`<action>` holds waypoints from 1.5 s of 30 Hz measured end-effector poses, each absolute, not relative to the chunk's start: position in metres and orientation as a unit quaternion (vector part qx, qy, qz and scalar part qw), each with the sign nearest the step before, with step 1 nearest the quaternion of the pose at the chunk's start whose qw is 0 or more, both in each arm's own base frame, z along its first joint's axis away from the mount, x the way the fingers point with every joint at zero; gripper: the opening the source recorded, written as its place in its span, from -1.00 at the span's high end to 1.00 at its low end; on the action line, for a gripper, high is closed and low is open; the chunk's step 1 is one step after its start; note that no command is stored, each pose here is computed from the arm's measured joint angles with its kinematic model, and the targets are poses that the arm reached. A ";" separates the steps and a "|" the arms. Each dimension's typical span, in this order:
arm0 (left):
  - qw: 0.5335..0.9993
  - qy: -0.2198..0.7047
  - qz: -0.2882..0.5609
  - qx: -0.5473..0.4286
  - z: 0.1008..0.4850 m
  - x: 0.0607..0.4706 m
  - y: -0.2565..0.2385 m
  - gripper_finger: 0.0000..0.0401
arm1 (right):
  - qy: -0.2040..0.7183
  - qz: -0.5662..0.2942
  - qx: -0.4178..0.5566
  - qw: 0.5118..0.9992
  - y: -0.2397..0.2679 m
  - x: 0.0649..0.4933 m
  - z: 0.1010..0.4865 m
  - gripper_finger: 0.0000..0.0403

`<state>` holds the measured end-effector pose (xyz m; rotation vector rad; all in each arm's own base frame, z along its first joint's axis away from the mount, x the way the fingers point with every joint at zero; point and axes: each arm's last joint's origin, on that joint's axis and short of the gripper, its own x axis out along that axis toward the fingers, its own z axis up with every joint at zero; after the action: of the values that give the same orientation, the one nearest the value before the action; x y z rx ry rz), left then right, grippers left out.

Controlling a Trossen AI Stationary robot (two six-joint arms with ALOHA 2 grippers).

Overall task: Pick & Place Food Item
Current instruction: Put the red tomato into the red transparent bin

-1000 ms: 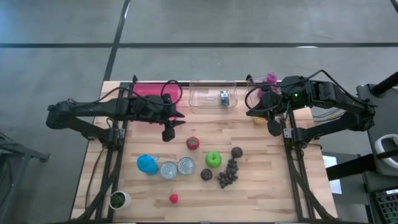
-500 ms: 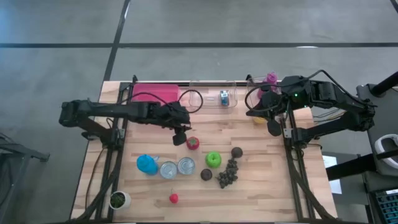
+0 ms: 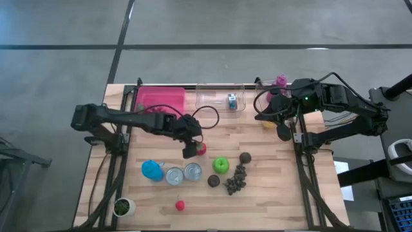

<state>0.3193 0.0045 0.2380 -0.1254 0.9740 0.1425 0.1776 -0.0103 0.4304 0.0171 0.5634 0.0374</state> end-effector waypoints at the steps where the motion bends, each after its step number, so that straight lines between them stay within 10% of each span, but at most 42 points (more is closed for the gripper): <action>1: 0.879 0.467 0.069 -0.063 0.235 0.321 0.004 -0.35 | 0.278 0.018 0.009 0.960 -0.010 0.178 0.430 0.94; 13: 0.867 0.489 0.070 -0.065 0.202 0.332 0.001 -0.97 | 0.278 0.018 0.009 0.960 -0.010 0.178 0.430 0.94; 45: 0.838 0.534 0.068 -0.085 0.151 0.335 -0.001 -0.98 | 0.278 0.018 0.009 0.960 -0.010 0.178 0.430 0.94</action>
<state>0.3352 -0.0008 0.1510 -0.1807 1.1300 0.1445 0.1776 -0.0103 0.4304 0.0173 0.5631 0.0370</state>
